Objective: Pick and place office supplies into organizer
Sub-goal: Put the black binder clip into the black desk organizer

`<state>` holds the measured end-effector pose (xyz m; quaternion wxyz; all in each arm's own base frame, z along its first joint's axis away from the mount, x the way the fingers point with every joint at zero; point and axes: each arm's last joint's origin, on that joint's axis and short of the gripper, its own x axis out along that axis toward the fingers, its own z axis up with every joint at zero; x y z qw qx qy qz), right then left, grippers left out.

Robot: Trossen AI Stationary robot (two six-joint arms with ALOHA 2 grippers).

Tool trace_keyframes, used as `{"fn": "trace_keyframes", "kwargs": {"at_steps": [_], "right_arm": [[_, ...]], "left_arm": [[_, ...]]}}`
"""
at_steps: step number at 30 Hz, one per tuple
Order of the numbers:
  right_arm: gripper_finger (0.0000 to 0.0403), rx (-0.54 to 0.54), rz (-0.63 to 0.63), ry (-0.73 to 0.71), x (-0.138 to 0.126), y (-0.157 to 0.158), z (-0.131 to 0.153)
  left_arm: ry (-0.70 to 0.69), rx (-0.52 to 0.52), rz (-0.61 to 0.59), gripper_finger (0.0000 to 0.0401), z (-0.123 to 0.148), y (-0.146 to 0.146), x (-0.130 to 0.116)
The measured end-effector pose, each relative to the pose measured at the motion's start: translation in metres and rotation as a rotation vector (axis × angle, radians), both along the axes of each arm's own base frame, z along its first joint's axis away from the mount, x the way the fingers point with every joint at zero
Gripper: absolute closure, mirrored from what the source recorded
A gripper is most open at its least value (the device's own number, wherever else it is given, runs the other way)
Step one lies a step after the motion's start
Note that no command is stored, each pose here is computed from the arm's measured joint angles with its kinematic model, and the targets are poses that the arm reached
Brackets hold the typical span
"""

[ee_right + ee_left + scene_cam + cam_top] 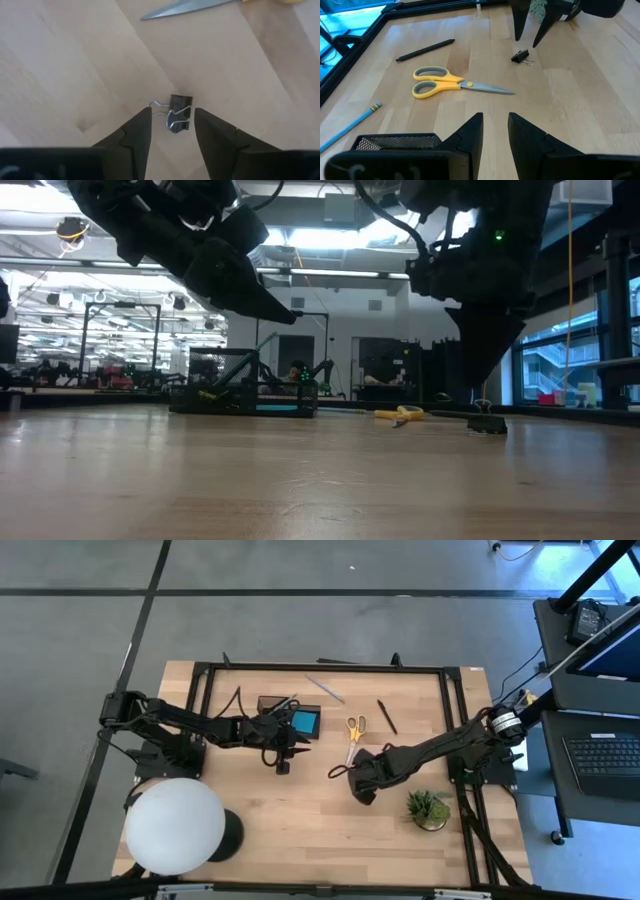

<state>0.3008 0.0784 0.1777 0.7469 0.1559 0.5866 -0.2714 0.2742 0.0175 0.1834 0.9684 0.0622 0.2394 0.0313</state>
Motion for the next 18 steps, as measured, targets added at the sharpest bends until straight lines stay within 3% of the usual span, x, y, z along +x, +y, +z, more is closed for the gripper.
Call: {"fn": "trace_keyframes", "kwargs": {"at_steps": [12, 18], "right_arm": [[0.0253, 0.001, 0.028, 0.097, 0.005, 0.002, -0.026], [0.0287, 0.001, 0.032, 0.097, 0.005, 0.002, -0.026]], "left_arm": [[0.013, -0.015, 0.008, 0.0315, -0.001, 0.000, -0.001], [0.013, -0.015, 0.008, 0.0315, -0.001, 0.000, -0.001]]}}
